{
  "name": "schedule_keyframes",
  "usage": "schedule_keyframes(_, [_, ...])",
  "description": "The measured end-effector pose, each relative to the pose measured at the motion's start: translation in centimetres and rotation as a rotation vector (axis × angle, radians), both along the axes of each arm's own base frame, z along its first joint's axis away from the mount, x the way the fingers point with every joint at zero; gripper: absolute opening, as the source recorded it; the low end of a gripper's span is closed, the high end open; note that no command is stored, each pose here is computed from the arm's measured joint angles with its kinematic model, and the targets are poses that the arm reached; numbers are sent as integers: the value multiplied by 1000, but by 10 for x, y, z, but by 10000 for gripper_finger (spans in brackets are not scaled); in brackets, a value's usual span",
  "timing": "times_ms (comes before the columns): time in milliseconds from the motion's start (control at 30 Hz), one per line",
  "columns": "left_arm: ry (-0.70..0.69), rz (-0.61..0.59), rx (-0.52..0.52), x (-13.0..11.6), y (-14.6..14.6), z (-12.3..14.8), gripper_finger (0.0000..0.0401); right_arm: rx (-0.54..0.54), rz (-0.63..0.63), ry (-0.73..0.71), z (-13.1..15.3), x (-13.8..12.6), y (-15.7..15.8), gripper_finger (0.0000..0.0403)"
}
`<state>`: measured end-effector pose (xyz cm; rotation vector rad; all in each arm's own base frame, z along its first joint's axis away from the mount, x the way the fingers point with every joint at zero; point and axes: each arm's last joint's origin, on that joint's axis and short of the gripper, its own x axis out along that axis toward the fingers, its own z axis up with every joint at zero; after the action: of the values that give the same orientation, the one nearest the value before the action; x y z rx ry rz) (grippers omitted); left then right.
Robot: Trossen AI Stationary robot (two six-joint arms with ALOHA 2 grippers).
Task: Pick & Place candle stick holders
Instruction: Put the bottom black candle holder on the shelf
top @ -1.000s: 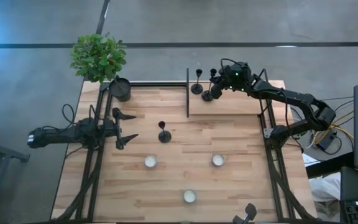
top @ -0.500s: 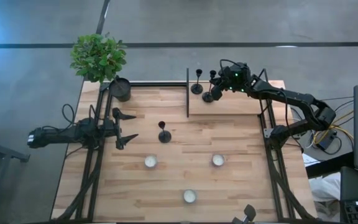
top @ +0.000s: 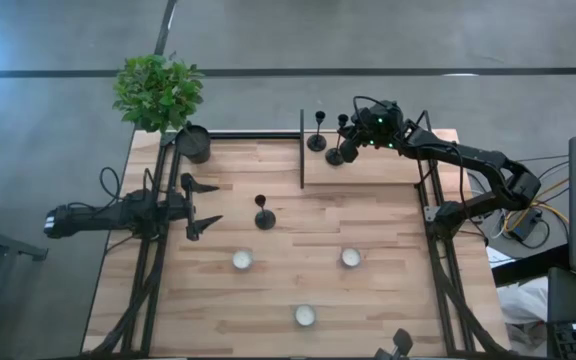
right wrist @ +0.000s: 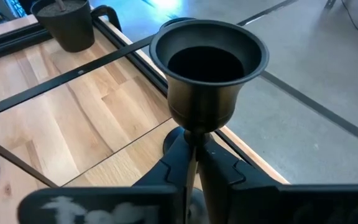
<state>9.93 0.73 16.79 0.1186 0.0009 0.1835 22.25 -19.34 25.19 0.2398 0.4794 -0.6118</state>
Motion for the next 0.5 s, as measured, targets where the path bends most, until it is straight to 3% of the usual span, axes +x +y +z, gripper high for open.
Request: schedule_keyframes(500, [0, 0, 0, 0, 0, 0, 399, 2, -5, 9, 0, -1, 0, 151])
